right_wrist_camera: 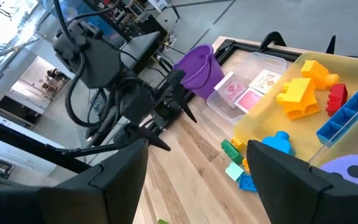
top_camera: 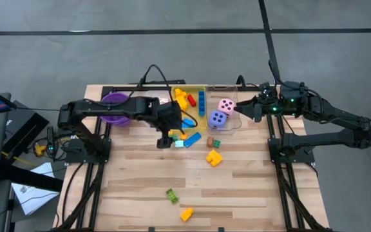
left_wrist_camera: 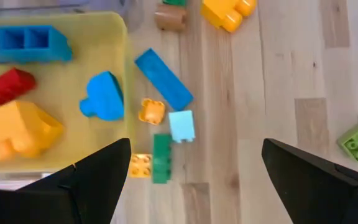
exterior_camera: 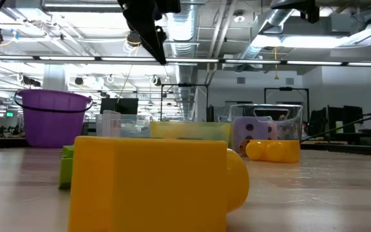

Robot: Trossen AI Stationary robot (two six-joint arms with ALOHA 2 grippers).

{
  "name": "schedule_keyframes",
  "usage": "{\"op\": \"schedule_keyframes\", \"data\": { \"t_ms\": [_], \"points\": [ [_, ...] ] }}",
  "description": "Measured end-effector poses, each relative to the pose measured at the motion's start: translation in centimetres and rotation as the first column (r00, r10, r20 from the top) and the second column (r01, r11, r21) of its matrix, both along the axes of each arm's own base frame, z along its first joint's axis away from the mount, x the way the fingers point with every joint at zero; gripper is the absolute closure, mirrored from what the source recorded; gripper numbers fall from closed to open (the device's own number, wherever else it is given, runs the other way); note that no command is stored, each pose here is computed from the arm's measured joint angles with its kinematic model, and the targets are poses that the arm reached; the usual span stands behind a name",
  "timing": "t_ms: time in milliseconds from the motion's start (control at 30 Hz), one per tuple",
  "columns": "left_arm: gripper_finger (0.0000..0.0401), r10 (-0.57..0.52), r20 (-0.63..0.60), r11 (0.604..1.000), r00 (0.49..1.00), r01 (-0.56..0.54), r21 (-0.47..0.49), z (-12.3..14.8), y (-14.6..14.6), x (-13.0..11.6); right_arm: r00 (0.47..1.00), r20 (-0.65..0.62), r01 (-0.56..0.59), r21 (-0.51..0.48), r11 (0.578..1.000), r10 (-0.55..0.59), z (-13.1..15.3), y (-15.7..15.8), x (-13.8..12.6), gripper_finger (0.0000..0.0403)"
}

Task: Pick & Place Toys
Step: Put the green gamepiece into the yellow bin

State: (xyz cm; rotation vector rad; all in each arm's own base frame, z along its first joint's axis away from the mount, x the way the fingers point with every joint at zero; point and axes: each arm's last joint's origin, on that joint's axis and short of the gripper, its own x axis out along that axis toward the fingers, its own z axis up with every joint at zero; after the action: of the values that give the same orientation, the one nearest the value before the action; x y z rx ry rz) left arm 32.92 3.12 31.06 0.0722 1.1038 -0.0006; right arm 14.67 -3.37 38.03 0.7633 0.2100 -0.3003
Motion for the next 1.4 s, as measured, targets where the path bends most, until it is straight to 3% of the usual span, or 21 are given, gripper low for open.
{"op": "schedule_keyframes", "data": {
  "t_ms": [267,800,1067,1233,1400],
  "points": [
    [0.0041,0.016,-0.112,0.999,0.994,-0.02,-0.037,-4.2,-1.7,-0.7,1.0,-0.005,0.0,0.001,1.0,0.0,0.0,0.0,0.0,0.0137],
    [0.0054,0.037,-0.077,0.999,0.996,-0.039,-0.027,-11.5,-1.4,-1.8,1.0,-0.005,0.0,0.001,1.0,0.0,0.0,0.0,0.0,0.0137],
    [0.0101,0.101,-0.073,0.993,0.992,-0.097,0.065,-13.1,-0.6,-2.4,1.0,-0.005,0.001,0.001,1.0,-0.001,0.0,0.0,0.0,0.0137],
    [0.0104,0.121,-0.005,0.991,0.993,-0.12,0.065,-13.0,0.0,-1.9,1.0,-0.005,0.0,0.001,1.0,0.0,0.0,0.0,0.0,0.0137],
    [0.0104,0.142,-0.017,0.989,0.99,-0.141,0.051,-13.5,0.9,-1.9,1.0,-0.005,0.0,0.001,1.0,0.0,0.0,0.0,0.0,0.0137]
  ]
}}
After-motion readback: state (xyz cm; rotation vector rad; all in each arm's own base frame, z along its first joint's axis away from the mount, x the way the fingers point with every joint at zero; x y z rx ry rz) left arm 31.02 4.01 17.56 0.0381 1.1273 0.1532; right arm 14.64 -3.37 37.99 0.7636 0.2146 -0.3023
